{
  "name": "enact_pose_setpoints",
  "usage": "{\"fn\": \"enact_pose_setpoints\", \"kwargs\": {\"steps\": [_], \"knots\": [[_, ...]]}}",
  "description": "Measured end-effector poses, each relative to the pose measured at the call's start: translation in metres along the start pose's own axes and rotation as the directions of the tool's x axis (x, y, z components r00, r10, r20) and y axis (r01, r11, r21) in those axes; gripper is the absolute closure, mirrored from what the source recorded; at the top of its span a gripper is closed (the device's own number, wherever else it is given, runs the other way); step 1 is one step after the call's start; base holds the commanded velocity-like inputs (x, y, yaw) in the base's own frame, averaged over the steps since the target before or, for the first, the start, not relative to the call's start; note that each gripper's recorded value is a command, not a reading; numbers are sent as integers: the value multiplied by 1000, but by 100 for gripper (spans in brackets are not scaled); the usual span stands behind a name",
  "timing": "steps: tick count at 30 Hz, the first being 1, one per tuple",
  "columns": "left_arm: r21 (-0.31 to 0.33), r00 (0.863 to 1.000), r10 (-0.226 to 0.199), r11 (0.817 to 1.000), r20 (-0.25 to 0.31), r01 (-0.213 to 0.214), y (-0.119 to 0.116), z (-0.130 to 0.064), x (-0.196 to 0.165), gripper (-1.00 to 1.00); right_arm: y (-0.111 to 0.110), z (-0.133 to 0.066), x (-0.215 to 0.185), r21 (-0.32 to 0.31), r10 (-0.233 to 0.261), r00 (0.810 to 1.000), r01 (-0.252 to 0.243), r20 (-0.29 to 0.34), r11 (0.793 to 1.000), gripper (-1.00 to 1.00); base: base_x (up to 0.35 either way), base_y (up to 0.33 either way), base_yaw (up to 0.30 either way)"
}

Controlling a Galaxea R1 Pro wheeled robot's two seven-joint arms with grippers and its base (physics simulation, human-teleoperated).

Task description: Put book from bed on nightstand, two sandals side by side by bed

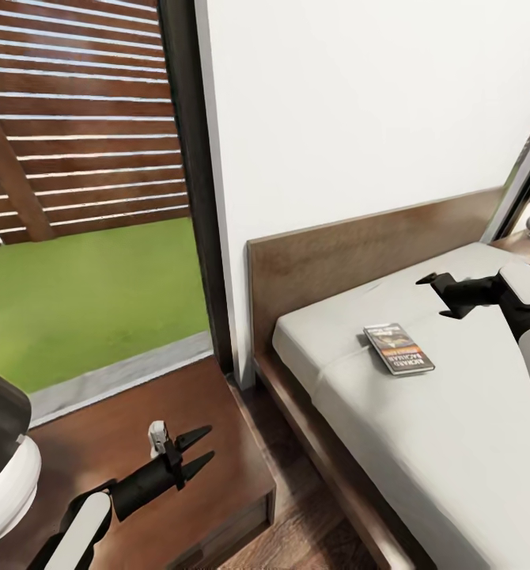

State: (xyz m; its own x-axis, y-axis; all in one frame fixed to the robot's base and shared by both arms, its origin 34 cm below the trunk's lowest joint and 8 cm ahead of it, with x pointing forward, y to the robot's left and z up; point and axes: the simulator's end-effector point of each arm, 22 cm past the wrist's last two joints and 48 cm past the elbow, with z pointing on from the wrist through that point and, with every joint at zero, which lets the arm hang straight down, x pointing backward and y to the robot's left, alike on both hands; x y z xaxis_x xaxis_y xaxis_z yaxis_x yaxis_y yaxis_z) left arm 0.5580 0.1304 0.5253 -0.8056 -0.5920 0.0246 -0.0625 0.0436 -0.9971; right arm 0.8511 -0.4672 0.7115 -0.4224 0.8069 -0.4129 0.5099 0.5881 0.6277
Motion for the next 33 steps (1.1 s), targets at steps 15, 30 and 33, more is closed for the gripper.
{"fn": "enact_pose_setpoints", "kwargs": {"steps": [15,30,33], "knots": [[67,994,100,992,40,-103,-45,4,-32,-100,-8,14,6,9,7,1000,-7,-15,1000,-100,0,0,0],[-27,988,77,997,134,-74,-51,27,-89,-100,-12,22,2,8,2,1000,-2,-7,1000,-100,0,0,0],[-70,988,33,997,153,-22,-42,28,-96,-100,-14,23,0,11,1,1000,-1,-3,1000,-100,0,0,0]]}}
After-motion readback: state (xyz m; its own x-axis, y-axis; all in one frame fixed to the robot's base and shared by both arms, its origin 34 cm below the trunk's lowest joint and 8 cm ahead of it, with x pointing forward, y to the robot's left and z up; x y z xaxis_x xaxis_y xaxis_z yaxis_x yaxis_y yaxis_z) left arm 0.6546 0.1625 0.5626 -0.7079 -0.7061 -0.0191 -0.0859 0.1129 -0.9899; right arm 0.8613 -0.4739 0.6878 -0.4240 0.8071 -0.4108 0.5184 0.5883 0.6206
